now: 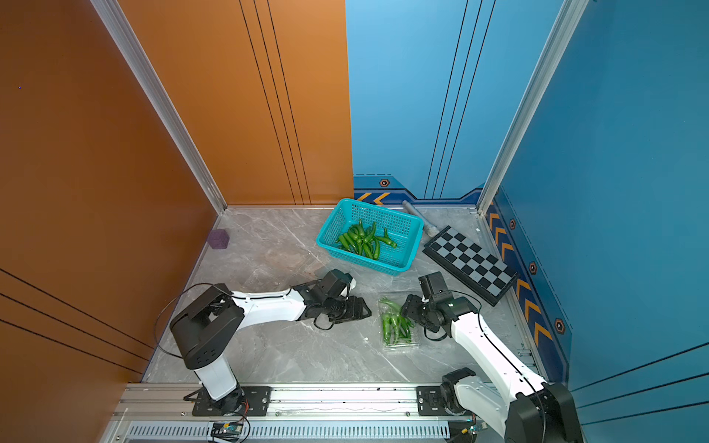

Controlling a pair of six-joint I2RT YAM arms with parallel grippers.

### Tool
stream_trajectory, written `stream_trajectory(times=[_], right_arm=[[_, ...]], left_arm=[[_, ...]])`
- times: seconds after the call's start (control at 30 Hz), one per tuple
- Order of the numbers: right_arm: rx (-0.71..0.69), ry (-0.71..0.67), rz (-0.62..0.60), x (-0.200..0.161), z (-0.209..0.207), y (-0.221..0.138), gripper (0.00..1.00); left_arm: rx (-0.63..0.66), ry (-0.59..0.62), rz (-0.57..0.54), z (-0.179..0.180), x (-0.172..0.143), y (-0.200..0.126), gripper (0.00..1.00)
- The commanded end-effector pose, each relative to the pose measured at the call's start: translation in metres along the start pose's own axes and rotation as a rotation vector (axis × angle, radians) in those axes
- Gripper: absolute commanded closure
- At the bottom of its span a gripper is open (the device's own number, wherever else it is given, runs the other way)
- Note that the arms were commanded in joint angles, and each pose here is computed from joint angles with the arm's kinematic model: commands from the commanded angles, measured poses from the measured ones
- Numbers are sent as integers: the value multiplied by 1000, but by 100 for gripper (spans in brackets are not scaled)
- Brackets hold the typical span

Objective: Take small green peppers out of containers
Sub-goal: Move the packing box to the center of the board.

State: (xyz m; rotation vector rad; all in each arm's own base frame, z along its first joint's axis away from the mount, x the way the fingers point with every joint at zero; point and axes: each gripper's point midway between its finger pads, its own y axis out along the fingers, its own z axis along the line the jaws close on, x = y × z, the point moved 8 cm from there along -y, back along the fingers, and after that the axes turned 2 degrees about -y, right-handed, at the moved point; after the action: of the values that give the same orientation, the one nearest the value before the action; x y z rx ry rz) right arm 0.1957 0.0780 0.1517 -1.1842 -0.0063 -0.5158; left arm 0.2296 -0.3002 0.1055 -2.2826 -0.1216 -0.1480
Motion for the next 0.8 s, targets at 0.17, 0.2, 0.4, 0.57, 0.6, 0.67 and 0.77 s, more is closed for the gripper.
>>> stream_trajectory(times=[0.17,0.2,0.4,0.57,0.6,0.67,0.77], right_arm=[[9,-12,-19,8,12,0,27],[7,-17,-17,8,12,1,27],[1,-48,-9,12,19,8,27],[2,-55,-8,14,21,9,27],[2,-56,-3,15,22,10,27],[2,-61,5,15,23,12,27],[-1,-66,9,15,23,13,27]], left_arm=[[-102,-7,-80,-8,8,-24,27],[-102,-6,-79,-8,8,-24,27],[-95,-20,-60,-4,12,-10,29],[-87,-25,-82,1,12,-14,30],[-88,-23,-85,2,13,-14,29],[-104,-24,-97,3,14,-15,30],[-121,-19,-102,2,17,-13,31]])
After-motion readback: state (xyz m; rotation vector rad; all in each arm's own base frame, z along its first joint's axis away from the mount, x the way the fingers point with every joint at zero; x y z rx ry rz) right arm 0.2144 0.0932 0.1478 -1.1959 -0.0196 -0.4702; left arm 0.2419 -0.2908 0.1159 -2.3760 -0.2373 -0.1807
